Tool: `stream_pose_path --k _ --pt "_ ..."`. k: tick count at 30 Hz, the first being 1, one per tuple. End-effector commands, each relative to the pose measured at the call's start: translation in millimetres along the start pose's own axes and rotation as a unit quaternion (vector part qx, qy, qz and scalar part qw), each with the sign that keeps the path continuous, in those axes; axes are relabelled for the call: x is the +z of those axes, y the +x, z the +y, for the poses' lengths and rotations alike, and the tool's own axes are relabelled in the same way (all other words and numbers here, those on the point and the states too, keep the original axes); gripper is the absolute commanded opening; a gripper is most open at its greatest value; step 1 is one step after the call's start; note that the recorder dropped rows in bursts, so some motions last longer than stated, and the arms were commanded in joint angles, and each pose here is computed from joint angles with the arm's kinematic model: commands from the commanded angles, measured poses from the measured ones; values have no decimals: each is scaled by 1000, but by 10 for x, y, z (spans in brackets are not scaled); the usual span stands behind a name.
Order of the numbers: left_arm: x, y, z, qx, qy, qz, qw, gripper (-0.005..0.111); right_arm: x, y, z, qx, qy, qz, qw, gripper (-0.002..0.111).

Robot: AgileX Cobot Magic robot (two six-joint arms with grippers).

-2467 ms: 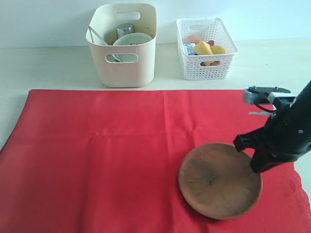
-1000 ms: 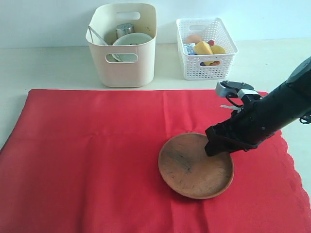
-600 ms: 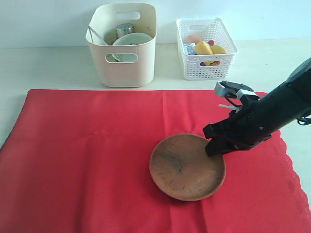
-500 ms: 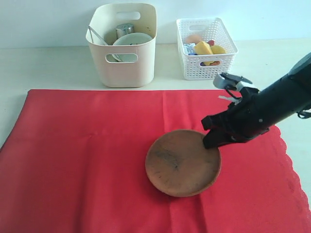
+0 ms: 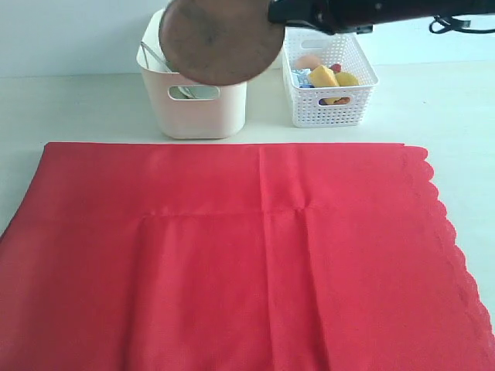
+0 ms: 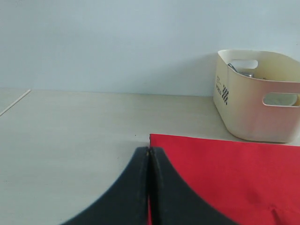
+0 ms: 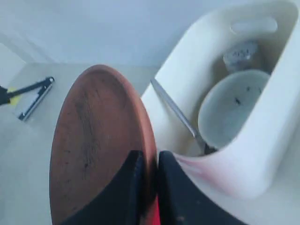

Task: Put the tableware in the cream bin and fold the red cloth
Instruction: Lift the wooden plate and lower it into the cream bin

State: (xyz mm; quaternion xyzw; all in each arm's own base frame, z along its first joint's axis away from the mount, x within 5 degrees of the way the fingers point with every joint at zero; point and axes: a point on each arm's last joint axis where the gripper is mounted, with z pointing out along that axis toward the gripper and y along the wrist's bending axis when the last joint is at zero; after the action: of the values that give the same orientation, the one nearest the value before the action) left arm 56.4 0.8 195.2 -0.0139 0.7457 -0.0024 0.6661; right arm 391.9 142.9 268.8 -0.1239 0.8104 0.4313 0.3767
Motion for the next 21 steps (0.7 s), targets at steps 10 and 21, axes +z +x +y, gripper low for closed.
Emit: stream_pose_path --k 10,21 --pt "-5 -1 -3 0 3 -2 1000 2 869 -238 -726 27 -60 -54 996 0" --pt "-5 -1 -3 0 3 -2 1000 2 1168 -192 -738 18 -50 -57 997 0"
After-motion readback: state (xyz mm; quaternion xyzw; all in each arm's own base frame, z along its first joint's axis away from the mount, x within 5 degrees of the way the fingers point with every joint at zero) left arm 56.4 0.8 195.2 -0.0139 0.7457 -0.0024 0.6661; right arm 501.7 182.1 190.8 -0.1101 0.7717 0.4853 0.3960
